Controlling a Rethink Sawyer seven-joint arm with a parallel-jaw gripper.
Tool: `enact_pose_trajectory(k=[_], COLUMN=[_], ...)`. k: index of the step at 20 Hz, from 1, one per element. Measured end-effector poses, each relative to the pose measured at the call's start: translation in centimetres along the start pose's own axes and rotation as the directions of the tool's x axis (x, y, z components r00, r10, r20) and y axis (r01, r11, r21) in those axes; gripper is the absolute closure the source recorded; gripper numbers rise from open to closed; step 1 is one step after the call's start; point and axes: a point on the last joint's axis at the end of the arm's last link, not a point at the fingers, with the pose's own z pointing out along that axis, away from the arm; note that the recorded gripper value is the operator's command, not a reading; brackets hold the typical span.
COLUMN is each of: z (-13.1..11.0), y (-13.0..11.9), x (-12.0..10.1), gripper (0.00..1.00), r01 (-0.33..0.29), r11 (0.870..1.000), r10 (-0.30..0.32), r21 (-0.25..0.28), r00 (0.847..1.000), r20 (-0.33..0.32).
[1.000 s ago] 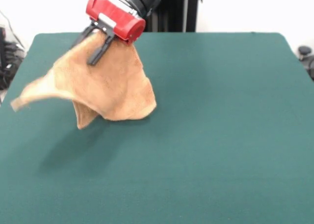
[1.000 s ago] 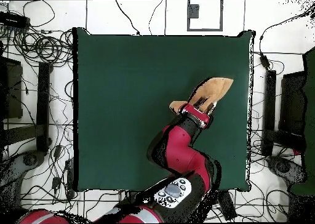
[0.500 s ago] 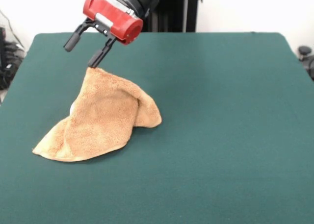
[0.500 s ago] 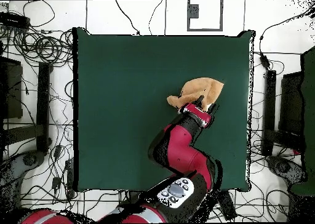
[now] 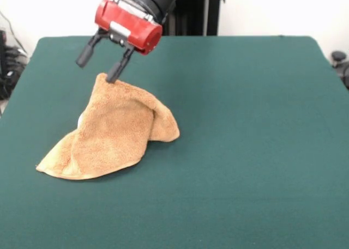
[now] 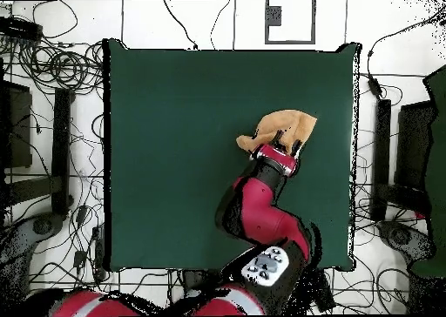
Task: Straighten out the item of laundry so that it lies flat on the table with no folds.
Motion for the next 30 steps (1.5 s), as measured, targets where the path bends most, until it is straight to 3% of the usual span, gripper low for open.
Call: enact_pose_trajectory(k=[3, 5, 7, 9, 10, 11, 12, 14, 16, 19, 20, 24, 26, 30], z=[1.1, 1.5, 2.5, 3.0, 3.5, 3.7, 4.2, 4.5, 4.9, 5.1, 5.4, 5.6, 5.7, 5.7], y=[-0.7, -1.1, -1.9, -2.2, -2.5, -2.6, -2.6, -2.4, -1.9, -1.3, -0.8, -0.2, 0.2, 0.7], x=[2.3, 3.2, 4.4, 4.5, 4.4, 4.3, 4.0, 3.8, 3.6, 3.5, 3.4, 3.1, 3.0, 2.8], gripper=[0.00, 0.00, 0.00, 0.00, 0.00, 0.00, 0.00, 0.00, 0.00, 0.00, 0.00, 0.00, 0.00, 0.00], r01=[-0.027, -0.055, -0.140, -0.192, -0.253, -0.275, -0.337, -0.380, -0.445, -0.487, -0.520, -0.560, -0.589, -0.656], r11=[0.991, 0.983, 0.958, 0.942, 0.921, 0.914, 0.889, 0.869, 0.835, 0.810, 0.791, 0.766, 0.748, 0.704], r10=[0.020, 0.042, 0.111, 0.158, 0.213, 0.233, 0.289, 0.325, 0.374, 0.400, 0.419, 0.438, 0.450, 0.481], r21=[-0.132, -0.176, -0.250, -0.276, -0.295, -0.300, -0.311, -0.317, -0.324, -0.327, -0.323, -0.316, -0.308, -0.273], r00=[0.998, 0.996, 0.986, 0.977, 0.964, 0.958, 0.938, 0.921, 0.891, 0.866, 0.845, 0.815, 0.790, 0.723], r20=[-0.052, -0.079, -0.123, -0.142, -0.161, -0.168, -0.191, -0.212, -0.259, -0.299, -0.334, -0.380, -0.418, -0.497])
